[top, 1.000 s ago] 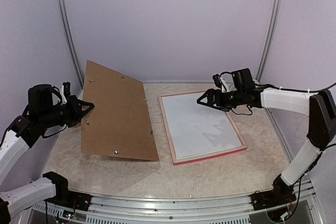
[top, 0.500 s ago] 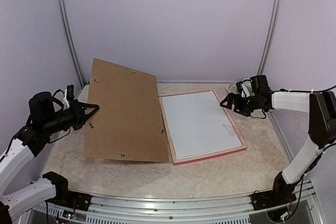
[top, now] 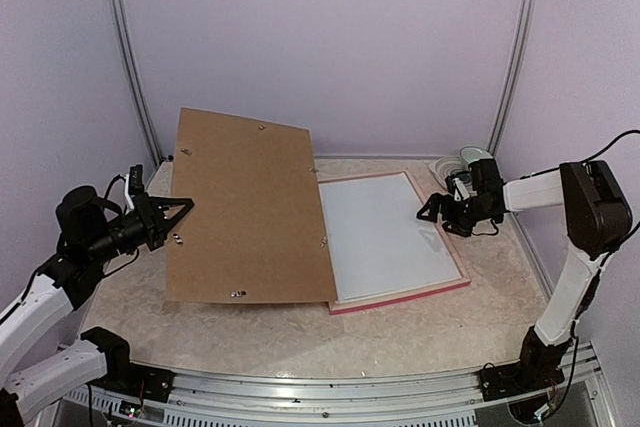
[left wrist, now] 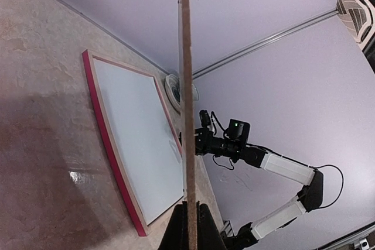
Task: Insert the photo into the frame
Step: Move the frame body to the center of the board.
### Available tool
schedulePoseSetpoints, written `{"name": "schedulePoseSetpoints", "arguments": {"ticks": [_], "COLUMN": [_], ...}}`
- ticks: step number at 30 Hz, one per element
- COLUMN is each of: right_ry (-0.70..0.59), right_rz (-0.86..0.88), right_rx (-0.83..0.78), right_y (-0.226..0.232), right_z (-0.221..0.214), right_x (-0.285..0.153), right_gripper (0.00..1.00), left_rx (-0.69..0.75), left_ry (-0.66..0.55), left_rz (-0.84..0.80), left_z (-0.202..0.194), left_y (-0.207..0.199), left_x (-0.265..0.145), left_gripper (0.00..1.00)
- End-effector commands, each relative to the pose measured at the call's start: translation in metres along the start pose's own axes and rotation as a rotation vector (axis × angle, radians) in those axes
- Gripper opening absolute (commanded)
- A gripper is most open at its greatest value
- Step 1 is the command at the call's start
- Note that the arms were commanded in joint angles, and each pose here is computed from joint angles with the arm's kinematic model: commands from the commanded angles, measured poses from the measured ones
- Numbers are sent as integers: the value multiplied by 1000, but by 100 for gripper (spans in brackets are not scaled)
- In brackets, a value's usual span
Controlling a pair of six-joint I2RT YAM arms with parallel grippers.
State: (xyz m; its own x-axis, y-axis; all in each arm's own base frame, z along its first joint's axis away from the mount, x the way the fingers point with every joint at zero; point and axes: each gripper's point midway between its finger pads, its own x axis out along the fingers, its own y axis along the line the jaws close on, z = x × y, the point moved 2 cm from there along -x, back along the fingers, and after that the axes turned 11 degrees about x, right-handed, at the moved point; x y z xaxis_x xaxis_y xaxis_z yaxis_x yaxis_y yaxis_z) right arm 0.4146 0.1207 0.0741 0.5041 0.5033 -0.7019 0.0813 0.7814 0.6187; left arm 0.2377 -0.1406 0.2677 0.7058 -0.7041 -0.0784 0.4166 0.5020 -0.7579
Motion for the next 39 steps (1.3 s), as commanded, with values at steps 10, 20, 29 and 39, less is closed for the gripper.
{"name": "schedulePoseSetpoints", "arguments": {"ticks": [10,20,29,39], "right_ry": [-22,-15,-20,-13], "right_rz": [-43,-76,-90,-77], "right_rx": [-45,-33,-13,-29], "right_y": [-15,-29,-35,-22], "right_z": [10,-7,-23,-41], "right_x": [10,9,1,-7], "right_gripper": [72,42,25,15], "left_rx": [58,47,29,17], "left_ry": [-89,-86,-88,-89], "left_rz": [-124,-118,-114,-112], "left_z": [17,17,15,14], "left_y": [-27,-24,-21,-19], "left_x": [-6,-5,-5,-3], "left_gripper": [0,0,0,0]}}
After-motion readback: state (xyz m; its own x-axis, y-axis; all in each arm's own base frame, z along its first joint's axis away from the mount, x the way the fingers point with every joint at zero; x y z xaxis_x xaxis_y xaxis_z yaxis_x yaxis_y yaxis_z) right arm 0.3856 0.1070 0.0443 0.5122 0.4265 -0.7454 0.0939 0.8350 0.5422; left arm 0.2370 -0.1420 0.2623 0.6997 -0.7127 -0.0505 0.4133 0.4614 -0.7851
